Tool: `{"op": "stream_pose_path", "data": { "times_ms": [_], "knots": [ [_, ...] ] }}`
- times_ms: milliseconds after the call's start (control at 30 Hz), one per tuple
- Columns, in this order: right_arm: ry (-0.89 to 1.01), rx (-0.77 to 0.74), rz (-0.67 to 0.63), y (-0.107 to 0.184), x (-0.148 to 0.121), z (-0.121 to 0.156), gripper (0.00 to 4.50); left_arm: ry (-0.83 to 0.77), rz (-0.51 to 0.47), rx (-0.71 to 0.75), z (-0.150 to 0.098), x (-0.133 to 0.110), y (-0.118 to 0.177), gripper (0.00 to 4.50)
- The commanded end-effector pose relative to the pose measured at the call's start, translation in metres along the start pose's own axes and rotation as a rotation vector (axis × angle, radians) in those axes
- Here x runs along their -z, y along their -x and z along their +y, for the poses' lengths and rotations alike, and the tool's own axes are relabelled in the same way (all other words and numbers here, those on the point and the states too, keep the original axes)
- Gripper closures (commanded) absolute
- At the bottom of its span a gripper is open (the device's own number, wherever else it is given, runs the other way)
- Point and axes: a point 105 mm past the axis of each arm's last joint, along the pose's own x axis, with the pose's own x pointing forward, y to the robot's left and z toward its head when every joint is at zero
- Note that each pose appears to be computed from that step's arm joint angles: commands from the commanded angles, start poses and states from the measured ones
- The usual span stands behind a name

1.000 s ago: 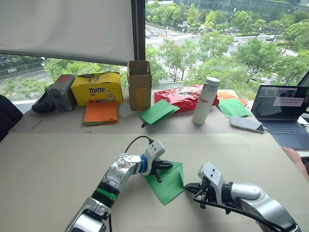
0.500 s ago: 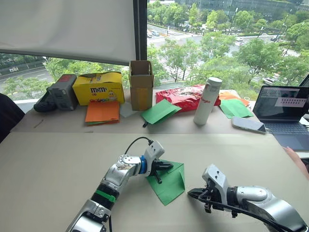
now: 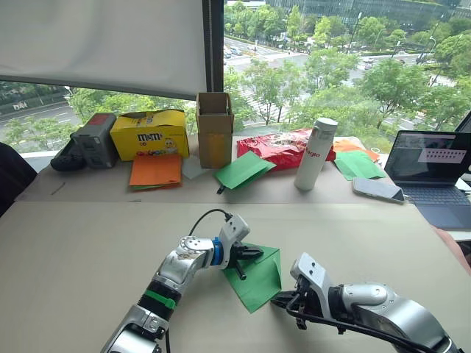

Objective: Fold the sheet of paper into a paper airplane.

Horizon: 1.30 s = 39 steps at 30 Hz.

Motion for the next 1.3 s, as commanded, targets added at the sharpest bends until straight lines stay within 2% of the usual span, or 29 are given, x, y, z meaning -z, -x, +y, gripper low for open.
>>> {"op": "stream_pose_path", "data": {
  "times_ms": [33,600,800,933,1033,1200,1300],
  "knots": [
    [-0.010,0.041,-0.010,-0.004,-0.002,-0.005,4.50,0.056,0.074,-0.006,0.001,0.025,0.002,4.46],
    [-0.030,0.108,-0.188,0.004,-0.034,-0.016,4.50,0.066,0.068,0.001,0.001,0.024,-0.001,4.46],
    [-0.027,0.131,-0.203,0.009,-0.038,-0.022,4.50,0.068,0.067,0.004,0.001,0.025,-0.001,4.46],
    [-0.027,0.137,-0.197,0.014,-0.038,-0.025,4.50,0.068,0.066,0.003,0.001,0.024,-0.002,4.46],
    [-0.022,0.157,-0.142,0.023,-0.033,-0.029,4.50,0.067,0.066,0.004,0.001,0.024,-0.001,4.46],
    [-0.020,0.080,-0.030,0.035,-0.018,-0.019,4.50,0.064,0.071,0.004,0.002,0.026,0.001,4.46],
    [-0.062,0.011,-0.016,0.035,-0.011,-0.006,4.50,0.061,0.074,0.003,0.003,0.026,0.002,4.46]
  ]
}}
